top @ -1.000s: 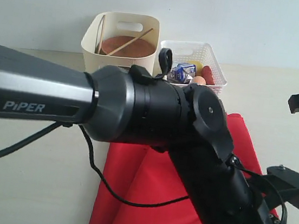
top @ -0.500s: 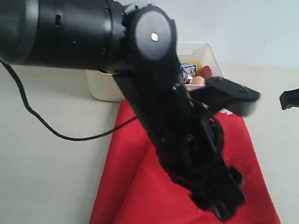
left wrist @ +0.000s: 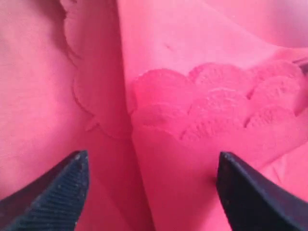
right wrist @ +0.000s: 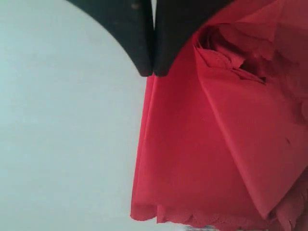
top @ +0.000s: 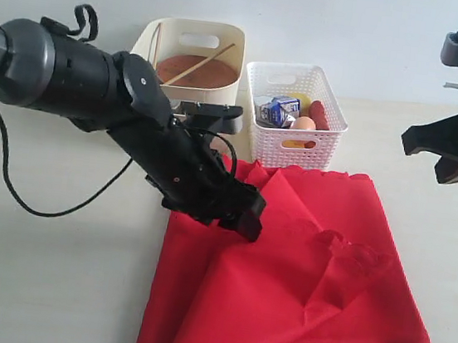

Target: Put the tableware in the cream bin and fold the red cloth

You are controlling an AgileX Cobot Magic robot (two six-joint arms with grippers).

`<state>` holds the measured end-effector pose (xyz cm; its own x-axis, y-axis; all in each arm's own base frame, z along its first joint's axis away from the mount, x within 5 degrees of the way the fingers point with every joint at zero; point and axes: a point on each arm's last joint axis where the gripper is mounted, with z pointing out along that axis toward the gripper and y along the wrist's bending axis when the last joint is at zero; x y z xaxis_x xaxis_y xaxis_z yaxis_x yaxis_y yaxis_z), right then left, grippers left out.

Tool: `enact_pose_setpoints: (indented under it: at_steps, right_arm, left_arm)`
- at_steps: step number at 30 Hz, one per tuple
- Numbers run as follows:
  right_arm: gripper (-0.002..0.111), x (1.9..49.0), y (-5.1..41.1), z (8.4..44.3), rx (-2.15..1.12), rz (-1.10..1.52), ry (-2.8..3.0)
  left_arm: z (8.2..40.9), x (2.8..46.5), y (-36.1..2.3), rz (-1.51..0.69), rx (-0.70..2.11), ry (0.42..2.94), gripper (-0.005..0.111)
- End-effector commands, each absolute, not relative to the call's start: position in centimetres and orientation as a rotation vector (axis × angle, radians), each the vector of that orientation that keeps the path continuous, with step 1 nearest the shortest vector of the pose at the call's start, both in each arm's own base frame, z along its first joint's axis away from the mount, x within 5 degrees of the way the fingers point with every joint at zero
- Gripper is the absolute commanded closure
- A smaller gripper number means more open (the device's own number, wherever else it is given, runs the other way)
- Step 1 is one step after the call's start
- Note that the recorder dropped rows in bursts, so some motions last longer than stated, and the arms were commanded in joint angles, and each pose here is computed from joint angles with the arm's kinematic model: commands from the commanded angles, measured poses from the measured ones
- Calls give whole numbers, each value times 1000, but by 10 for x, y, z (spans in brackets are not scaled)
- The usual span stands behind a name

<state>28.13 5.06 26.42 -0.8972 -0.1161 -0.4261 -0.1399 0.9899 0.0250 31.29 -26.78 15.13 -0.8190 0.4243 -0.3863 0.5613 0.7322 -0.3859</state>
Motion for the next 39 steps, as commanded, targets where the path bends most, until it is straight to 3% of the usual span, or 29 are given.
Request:
enact_pose_setpoints:
  at_steps: [1,9,21,28,33,39]
  right_arm:
    - [108,283,50,271,-184,87,2660]
    - [108,283,51,271,-183,92,2661]
    - [108,284,63,260,-289,247,2711]
    - [108,289,73,238,-389,374,2795]
    - [108,288,86,227,-592,563,2783]
    - [108,290,101,211,-717,652,2787]
  left_arm:
    - [140,309,-278,-1051,725,2666,36]
    - [159,272,-291,-1620,974,2641,36]
    - [160,225,-323,-1666,1276,2609,36]
    - [182,223,-317,-1551,1319,2555,47]
    - [196,235,-297,-1153,1226,2610,50]
    - [190,244,-273,-870,1109,2644,84]
